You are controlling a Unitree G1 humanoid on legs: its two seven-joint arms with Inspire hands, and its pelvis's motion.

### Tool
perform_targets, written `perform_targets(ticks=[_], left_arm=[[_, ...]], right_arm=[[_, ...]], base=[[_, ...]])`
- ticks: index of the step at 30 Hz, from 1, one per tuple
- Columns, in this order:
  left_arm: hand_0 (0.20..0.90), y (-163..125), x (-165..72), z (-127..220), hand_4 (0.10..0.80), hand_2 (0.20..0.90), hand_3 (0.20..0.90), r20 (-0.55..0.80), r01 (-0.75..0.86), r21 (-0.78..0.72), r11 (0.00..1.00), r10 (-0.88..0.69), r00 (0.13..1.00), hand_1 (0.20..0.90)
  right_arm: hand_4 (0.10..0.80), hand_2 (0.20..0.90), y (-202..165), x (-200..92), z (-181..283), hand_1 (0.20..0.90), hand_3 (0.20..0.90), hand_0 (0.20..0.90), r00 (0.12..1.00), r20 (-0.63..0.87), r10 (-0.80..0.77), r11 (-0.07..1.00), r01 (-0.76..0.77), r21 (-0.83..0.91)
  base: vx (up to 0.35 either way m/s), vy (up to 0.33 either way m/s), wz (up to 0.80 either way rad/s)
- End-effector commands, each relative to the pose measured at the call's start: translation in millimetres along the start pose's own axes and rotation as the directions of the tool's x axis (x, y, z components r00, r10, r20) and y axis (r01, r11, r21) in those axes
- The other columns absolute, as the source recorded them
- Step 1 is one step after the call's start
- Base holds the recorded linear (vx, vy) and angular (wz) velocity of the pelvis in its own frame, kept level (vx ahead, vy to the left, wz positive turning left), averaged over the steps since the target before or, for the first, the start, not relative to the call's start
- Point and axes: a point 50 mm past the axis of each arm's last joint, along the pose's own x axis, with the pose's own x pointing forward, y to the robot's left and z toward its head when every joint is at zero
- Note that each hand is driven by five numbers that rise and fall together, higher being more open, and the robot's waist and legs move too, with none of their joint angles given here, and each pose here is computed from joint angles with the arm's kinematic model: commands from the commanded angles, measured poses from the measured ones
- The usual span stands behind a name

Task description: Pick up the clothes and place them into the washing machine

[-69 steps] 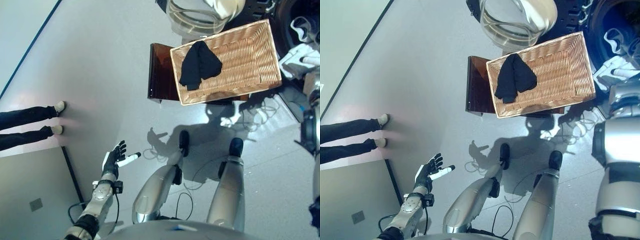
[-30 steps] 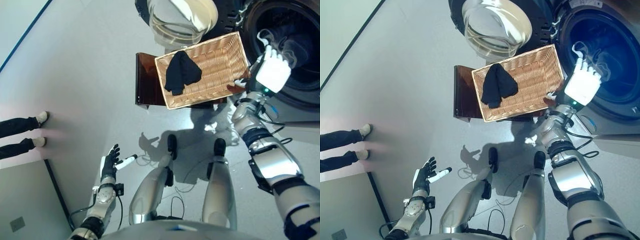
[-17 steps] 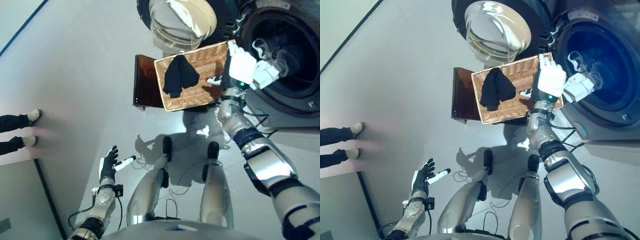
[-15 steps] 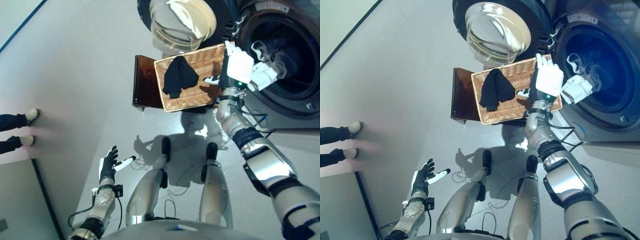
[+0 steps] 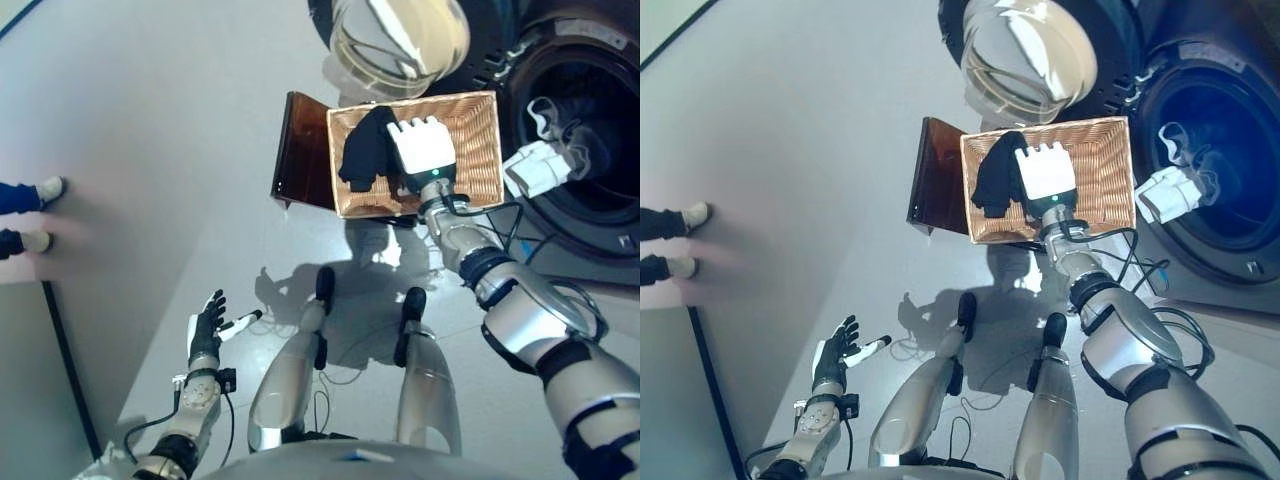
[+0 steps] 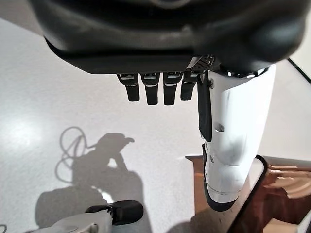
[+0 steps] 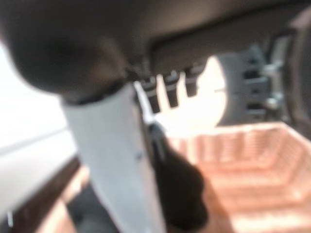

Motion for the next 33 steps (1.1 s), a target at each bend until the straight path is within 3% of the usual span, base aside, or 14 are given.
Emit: perform_targets(ticks=[1, 16, 24, 28, 30, 32, 33], left_arm=[[0.900, 35.7, 16.3, 26.1, 0.800, 0.900, 0.900, 0.114, -0.097, 0.004, 0.995, 0.096, 0.989, 0.900], [0.900, 27.0, 19.8, 56.2, 0.800, 0.900, 0.900, 0.233, -0.030, -0.039, 0.999, 0.038, 0.972, 0.900], [0.900, 25.7, 22.9, 62.3, 0.800, 0.900, 0.900, 0.245, -0.031, -0.039, 0.999, 0.039, 0.969, 0.900], [0.900, 25.9, 24.6, 64.6, 0.800, 0.900, 0.900, 0.247, -0.048, -0.048, 0.998, 0.058, 0.967, 0.900], [0.900, 25.6, 25.0, 64.1, 0.800, 0.900, 0.900, 0.240, -0.060, -0.056, 0.997, 0.071, 0.968, 0.900], [0.900, 25.1, 24.8, 61.6, 0.800, 0.900, 0.900, 0.226, -0.076, -0.071, 0.995, 0.090, 0.970, 0.900], [0.900, 25.1, 24.8, 61.6, 0.800, 0.900, 0.900, 0.226, -0.076, -0.071, 0.995, 0.090, 0.970, 0.900]], right_arm=[[0.800, 0.900, -60.6, 33.9, -5.4, 0.900, 0.900, 0.900, 0.983, 0.035, -0.179, 0.975, 0.182, -0.124], [0.800, 0.900, -82.5, 42.0, -56.5, 0.900, 0.900, 0.900, 0.982, -0.041, -0.182, 0.919, 0.155, -0.362], [0.800, 0.900, -94.9, 43.5, -68.7, 0.900, 0.900, 0.900, 0.971, -0.056, -0.233, 0.898, 0.193, -0.395], [0.800, 0.900, -95.4, 44.7, -59.0, 0.900, 0.900, 0.900, 0.959, -0.091, -0.269, 0.934, 0.236, -0.266], [0.800, 0.900, -97.1, 47.9, -43.2, 0.900, 0.900, 0.900, 0.947, -0.171, -0.273, 0.960, 0.279, 0.012], [0.800, 0.900, -99.2, 49.6, -26.1, 0.900, 0.900, 0.900, 0.932, -0.255, -0.259, 0.875, 0.338, 0.347], [0.800, 0.900, -99.2, 49.6, -26.1, 0.900, 0.900, 0.900, 0.932, -0.255, -0.259, 0.875, 0.338, 0.347]], base=[[-0.016, -0.006, 0.09], [-0.017, -0.004, 0.13], [0.008, -0.005, 0.10], [0.006, 0.009, -0.03], [0.010, 0.017, -0.10], [0.012, 0.022, -0.13], [0.017, 0.006, -0.12]])
